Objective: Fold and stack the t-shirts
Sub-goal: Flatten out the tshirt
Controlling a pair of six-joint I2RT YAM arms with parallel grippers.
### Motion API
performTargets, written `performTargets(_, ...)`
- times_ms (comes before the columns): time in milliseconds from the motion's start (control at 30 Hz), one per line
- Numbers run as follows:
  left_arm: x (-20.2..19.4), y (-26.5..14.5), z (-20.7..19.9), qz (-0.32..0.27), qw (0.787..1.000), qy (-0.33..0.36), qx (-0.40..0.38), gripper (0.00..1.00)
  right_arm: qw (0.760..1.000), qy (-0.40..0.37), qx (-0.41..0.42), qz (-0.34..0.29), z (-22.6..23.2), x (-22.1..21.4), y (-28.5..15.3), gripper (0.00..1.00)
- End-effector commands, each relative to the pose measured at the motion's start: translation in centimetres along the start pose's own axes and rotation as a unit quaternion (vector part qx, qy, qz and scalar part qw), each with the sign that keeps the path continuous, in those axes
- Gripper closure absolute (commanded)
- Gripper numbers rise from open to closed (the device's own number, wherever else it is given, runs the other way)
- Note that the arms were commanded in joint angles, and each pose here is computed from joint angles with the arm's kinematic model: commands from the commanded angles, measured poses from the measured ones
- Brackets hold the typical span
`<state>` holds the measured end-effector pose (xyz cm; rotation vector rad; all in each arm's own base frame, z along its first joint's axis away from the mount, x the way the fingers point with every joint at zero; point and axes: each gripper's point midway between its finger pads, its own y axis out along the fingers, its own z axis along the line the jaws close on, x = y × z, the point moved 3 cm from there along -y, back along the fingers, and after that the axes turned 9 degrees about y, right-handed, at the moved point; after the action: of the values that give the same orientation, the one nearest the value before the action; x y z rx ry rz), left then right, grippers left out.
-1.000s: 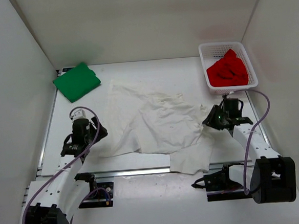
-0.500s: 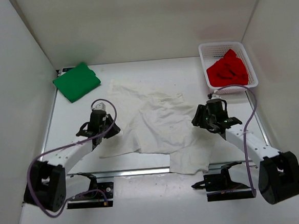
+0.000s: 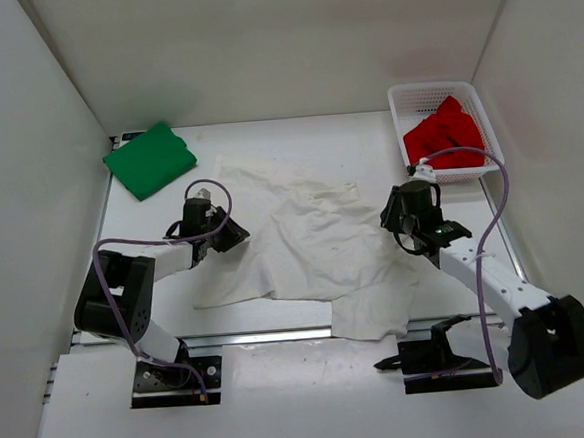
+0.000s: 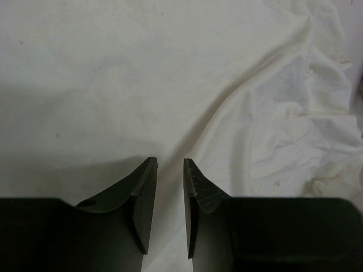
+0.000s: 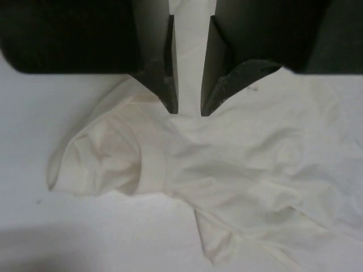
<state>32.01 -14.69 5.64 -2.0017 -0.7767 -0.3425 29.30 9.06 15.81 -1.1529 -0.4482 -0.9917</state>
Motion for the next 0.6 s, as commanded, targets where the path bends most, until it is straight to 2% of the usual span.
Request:
performTargets(0,2.4,0.1,-0.7,-0.031,0.997,-0.055,-0.042,0.63,0.994,0.033,0.055,0.085,0.2,-5.1,2.5,0.80)
performTargets(33,2.3,0.4,-0.1,-0.030,0.996,-0.070,-0.044,0.64,0.995,0.003,0.042,0.094,0.5,-6.4,3.1,0.86)
performTargets(133,2.3,0.5,0.4,-0.030,0.996,-0.081,-0.038,0.64,0.990,-0.027,0.030,0.133,1.0,-7.6,5.2,0.91)
performTargets(333,4.3,1.6,1.9,-0.054,0.994,-0.092,-0.011,0.64,0.980,0.013,0.041,0.193,1.7,-8.2,10.5,0.99)
performTargets(400,5.2,2.6,2.6,-0.050,0.993,-0.105,-0.005,0.65,0.976,0.022,0.051,0.210,2.8,-7.5,12.6,1.00)
performTargets(467,7.8,3.6,2.3,-0.067,0.992,-0.104,-0.005,0.65,0.977,0.016,0.067,0.202,5.0,-6.1,15.8,1.00)
performTargets(500,8.0,4.3,3.1,-0.059,0.992,-0.109,0.009,0.65,0.979,0.018,0.081,0.184,6.4,-3.9,16.8,0.99)
performTargets(533,9.5,5.3,3.2,-0.063,0.992,-0.105,0.015,0.65,0.977,0.021,0.084,0.194,6.4,-4.3,18.0,1.00)
performTargets(567,12.0,5.5,2.7,-0.080,0.992,-0.096,0.010,0.64,0.979,0.022,0.094,0.180,7.7,-2.8,19.7,1.00)
